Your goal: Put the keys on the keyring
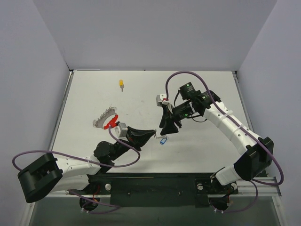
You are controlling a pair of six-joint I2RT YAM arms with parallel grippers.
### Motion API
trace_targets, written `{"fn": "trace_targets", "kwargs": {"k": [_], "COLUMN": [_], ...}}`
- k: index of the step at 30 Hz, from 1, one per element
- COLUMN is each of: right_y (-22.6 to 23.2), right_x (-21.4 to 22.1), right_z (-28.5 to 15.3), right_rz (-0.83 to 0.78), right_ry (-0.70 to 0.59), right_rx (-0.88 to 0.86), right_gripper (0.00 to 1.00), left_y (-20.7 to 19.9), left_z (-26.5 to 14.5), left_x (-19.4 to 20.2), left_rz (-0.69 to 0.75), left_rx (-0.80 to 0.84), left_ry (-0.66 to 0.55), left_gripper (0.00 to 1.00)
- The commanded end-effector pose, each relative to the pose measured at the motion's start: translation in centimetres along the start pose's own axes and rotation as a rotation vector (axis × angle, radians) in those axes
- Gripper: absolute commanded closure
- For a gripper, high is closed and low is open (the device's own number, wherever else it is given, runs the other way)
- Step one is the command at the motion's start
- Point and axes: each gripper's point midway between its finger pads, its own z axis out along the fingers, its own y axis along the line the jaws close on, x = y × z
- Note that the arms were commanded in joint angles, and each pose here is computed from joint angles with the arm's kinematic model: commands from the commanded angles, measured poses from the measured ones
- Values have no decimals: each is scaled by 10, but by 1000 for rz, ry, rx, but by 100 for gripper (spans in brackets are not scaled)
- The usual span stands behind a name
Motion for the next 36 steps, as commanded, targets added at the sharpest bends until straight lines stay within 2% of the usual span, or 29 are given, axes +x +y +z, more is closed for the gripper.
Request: {"fn": "trace_targets", "kwargs": {"k": [1,20,31,36], "right_y": [9,12,11,12], "right_x": [-12,-2,3,6], "right_z": [-2,12,16,18], "right_rz": [-27,-15,-13,-15], "right_ry": [-43,-13,2,11], "right_rx": [-51,-93,-99,-104], "right_gripper": [61,73,87,88], "left_y": [-20,-28,-28,-27], "left_z": [3,6,6,5], "left_x": [-35,-27,-30,-30], "left_rz": [-16,-47,-43,-45], "left_rx": [88,119,115,111], "left_ry": [-137,-125,-132,-134], "left_gripper": [100,100,100,100]}}
